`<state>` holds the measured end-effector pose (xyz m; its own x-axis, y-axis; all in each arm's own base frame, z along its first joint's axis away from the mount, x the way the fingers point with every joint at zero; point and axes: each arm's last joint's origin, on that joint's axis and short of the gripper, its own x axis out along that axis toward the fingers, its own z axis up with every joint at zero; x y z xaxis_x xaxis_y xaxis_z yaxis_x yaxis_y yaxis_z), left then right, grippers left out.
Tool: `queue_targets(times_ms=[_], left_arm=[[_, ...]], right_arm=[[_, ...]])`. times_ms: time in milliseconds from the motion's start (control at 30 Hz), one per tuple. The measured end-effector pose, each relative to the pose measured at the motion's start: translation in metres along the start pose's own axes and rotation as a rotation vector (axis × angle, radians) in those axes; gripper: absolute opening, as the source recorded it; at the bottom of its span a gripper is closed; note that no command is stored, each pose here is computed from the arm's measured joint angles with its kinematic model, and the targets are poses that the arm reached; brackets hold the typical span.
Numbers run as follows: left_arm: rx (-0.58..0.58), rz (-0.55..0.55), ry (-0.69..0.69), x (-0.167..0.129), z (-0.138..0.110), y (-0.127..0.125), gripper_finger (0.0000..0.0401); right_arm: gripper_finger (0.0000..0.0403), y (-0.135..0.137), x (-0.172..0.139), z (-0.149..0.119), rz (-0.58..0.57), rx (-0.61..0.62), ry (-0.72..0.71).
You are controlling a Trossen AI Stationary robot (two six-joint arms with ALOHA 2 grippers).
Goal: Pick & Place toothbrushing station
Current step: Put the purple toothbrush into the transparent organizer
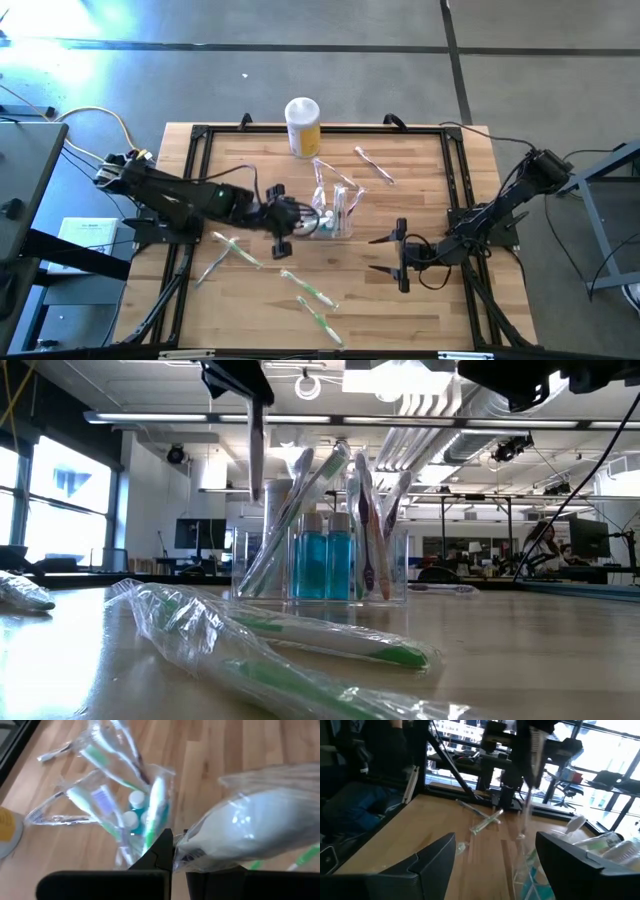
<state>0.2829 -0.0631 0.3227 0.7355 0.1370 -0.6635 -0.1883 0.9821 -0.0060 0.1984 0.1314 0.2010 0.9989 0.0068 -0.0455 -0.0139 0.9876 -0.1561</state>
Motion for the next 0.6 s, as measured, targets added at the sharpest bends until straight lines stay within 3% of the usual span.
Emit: queue_targets(times_ms=[200, 600], left_arm=[[-0.047, 0.027, 0.054, 0.009, 0.002, 0.027, 0.0013], [-0.102, -0.101, 0.033, 0.052, -0.034, 0.042, 0.0017]], right_arm=[[0.0267, 0.0, 0.0, -0.001, 0.005, 0.041, 0.009], [0.0267, 0.001, 0.0, -0.004, 0.008, 0.023, 0.037]])
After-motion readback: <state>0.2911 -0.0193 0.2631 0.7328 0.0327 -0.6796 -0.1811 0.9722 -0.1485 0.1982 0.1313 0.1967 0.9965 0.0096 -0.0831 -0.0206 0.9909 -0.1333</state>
